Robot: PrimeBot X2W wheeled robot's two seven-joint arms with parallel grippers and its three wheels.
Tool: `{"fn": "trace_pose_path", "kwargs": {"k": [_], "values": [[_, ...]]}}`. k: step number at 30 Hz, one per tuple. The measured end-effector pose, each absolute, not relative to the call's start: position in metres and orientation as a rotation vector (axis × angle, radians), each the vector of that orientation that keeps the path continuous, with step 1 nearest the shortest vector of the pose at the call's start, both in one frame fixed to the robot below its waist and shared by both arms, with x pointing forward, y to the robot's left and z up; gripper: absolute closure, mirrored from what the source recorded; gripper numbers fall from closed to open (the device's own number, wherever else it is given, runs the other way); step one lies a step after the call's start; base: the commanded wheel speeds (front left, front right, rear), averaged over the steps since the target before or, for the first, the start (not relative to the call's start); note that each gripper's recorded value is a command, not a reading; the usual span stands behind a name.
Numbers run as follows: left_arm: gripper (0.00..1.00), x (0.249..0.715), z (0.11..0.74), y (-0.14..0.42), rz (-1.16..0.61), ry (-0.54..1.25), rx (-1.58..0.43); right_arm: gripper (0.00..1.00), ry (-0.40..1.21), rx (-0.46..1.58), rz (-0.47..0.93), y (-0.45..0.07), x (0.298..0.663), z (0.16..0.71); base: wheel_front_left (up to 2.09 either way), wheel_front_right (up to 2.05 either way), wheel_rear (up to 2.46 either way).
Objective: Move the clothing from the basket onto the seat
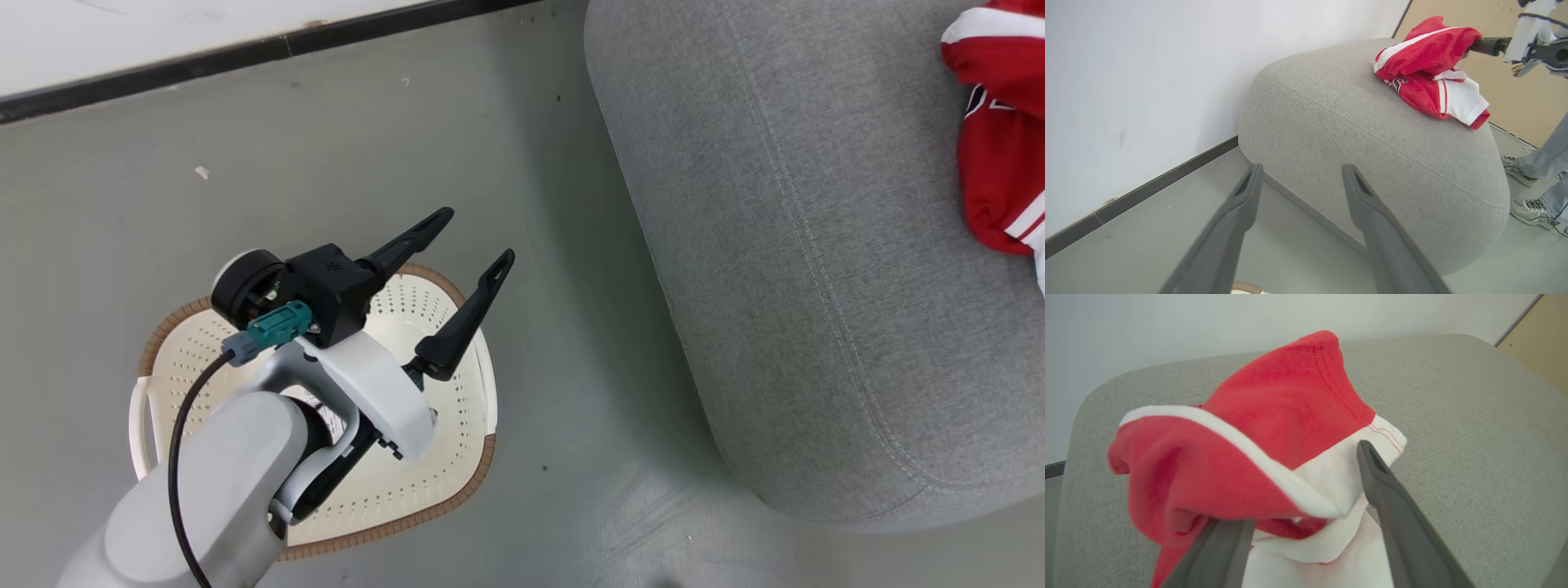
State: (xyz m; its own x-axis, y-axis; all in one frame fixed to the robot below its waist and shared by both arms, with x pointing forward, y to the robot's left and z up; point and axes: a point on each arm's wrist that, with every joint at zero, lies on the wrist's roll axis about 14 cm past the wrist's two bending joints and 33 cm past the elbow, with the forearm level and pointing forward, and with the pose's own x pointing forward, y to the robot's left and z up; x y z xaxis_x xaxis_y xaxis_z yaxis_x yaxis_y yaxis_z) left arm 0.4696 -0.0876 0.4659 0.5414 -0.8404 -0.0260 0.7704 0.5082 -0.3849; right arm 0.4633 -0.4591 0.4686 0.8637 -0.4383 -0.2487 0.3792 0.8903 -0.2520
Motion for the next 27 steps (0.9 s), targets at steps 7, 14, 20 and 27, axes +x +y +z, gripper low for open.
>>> {"fn": "trace_pose_path", "kwargs": {"k": [7, 14, 20, 27], "values": [[0.0, 0.468, 0.482, -0.088, -0.968, 0.184, -0.362, 0.0, 0.392, -0.173, -0.371, -0.439, 0.448, 0.449, 0.0, 0.0, 0.0], [0.0, 0.467, 0.491, -0.082, -0.943, 0.17, -0.363, 0.0, 0.42, -0.161, -0.33, -0.425, 0.431, 0.443, 0.0, 0.0, 0.0], [0.0, 0.465, 0.503, -0.076, -0.915, 0.141, -0.364, 0.0, 0.409, -0.185, -0.328, -0.431, 0.41, 0.456, 0.0, 0.0, 0.0], [0.0, 0.465, 0.519, -0.06, -0.841, 0.096, -0.376, 0.0, 0.193, -0.18, -0.263, -0.411, 0.423, 0.511, 0.0, 0.0, 0.0]]}}
